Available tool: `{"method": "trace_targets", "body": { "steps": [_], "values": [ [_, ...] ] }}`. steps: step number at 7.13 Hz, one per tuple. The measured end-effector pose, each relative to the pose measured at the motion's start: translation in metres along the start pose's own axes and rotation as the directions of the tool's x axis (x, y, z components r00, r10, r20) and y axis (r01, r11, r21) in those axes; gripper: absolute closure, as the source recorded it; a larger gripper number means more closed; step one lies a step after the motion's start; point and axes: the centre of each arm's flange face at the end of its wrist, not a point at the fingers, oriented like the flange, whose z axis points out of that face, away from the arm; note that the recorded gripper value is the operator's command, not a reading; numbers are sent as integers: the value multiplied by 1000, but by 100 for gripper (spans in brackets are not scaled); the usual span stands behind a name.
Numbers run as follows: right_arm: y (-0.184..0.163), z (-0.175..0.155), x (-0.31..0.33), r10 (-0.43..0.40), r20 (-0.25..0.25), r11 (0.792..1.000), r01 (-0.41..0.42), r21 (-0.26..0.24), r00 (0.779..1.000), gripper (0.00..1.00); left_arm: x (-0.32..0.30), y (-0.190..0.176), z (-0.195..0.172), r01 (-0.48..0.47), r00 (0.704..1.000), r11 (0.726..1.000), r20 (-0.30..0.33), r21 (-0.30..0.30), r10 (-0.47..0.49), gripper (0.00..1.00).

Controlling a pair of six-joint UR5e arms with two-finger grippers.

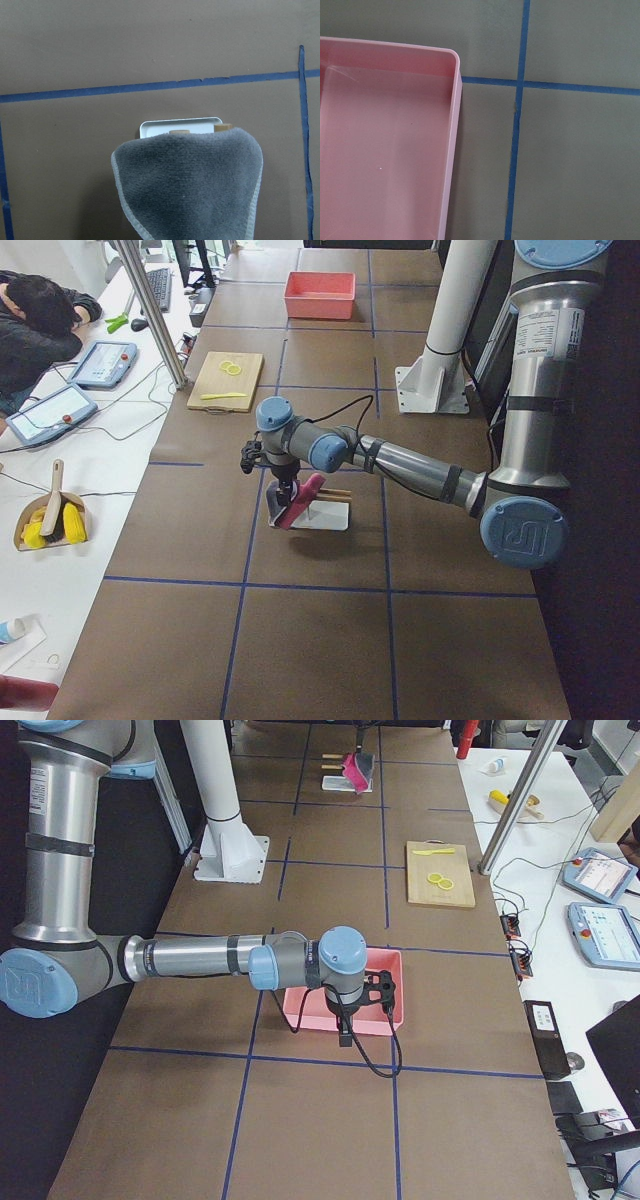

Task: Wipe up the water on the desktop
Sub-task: 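Lower the left gripper onto the grey-and-pink cloth and grasp it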

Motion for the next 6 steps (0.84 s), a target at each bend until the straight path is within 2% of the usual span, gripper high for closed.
{"method": "trace_targets", "body": {
  "steps": [1, 3, 5, 6],
  "values": [
    [0, 0, 0, 0, 1, 1000, 0, 0, 1000, 0, -2, -1, 4, 5, 1000, 1000, 2, -8, -5, 15],
    [0, 0, 0, 0, 1, 1000, 0, 0, 1000, 0, -3, -4, 9, 9, 1000, 1000, 3, -16, -9, 29],
    [1, 0, 0, 1, 1, 1000, -1, -1, 1000, 0, -1, -8, 14, 7, 1000, 1000, 3, -23, -7, 36],
    [1, 0, 0, 1, 1, 1000, -1, -1, 1000, 0, 3, -8, 17, 1, 1000, 1000, 3, -29, -1, 47]
  ]
}}
